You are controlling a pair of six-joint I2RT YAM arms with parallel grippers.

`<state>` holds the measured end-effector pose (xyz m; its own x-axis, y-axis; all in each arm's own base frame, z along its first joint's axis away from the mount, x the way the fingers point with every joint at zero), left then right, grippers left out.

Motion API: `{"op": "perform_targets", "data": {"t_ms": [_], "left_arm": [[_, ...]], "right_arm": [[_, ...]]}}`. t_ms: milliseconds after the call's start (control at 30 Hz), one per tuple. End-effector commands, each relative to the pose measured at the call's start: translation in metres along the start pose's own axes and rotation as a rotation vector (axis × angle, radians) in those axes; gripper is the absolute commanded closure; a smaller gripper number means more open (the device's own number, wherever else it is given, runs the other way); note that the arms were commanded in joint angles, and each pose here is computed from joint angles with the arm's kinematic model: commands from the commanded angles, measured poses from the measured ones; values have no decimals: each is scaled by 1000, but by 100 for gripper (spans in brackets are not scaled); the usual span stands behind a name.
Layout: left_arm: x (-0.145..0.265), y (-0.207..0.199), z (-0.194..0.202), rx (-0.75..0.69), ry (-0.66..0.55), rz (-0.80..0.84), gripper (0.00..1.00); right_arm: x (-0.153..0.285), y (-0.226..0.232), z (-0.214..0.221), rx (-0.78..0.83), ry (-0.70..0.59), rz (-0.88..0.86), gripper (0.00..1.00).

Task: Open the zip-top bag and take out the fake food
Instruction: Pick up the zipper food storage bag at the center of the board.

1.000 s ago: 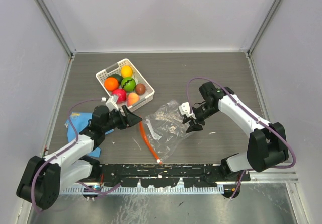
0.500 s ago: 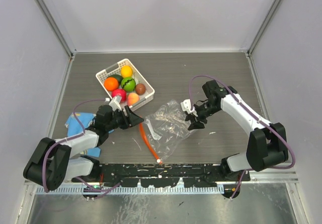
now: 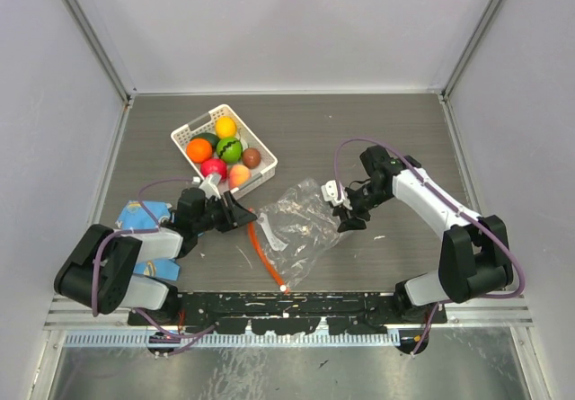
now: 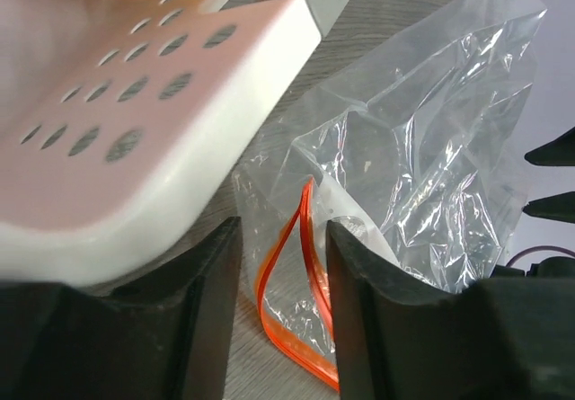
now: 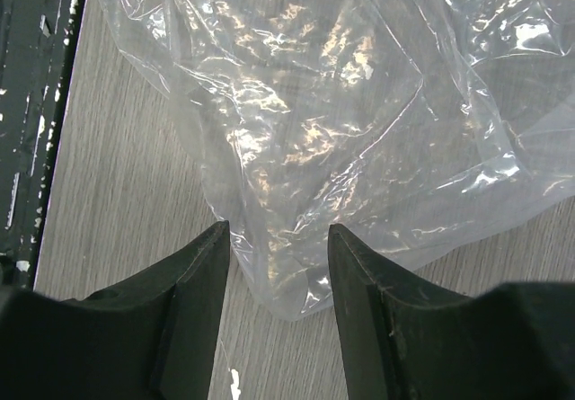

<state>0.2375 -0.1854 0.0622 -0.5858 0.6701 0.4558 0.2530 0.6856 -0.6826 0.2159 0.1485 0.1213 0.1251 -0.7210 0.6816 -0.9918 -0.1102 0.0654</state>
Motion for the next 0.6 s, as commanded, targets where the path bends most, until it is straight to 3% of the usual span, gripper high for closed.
{"op": "perform_targets", "data": {"t_ms": [0, 267, 367, 567], "left_arm": [[-5, -14, -14, -34, -44, 80, 62], [-7, -17, -12, -25, -34, 103, 83], [-5, -17, -11, -26, -35, 107, 96], [2, -17, -10, -27, -55, 96, 100]], "right_arm": [[0, -4, 0, 12, -6, 20, 47], [-3, -9, 9, -2, 24, 38, 47], [-3, -11, 12, -8, 42, 46, 47], [-4, -14, 25, -18, 98, 64, 47]]}}
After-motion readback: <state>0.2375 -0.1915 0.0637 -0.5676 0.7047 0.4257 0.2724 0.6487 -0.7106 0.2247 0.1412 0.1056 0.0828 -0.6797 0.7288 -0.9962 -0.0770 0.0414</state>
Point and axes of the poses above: each gripper's point midway between its finger pads, its own x axis back along the fingers, its own y axis along the line the jaws close on, z = x × y, the point moved 3 cm from there along x, back along the fingers, and after that the axes turned 8 degrees about -x, right-handed, at the moved point
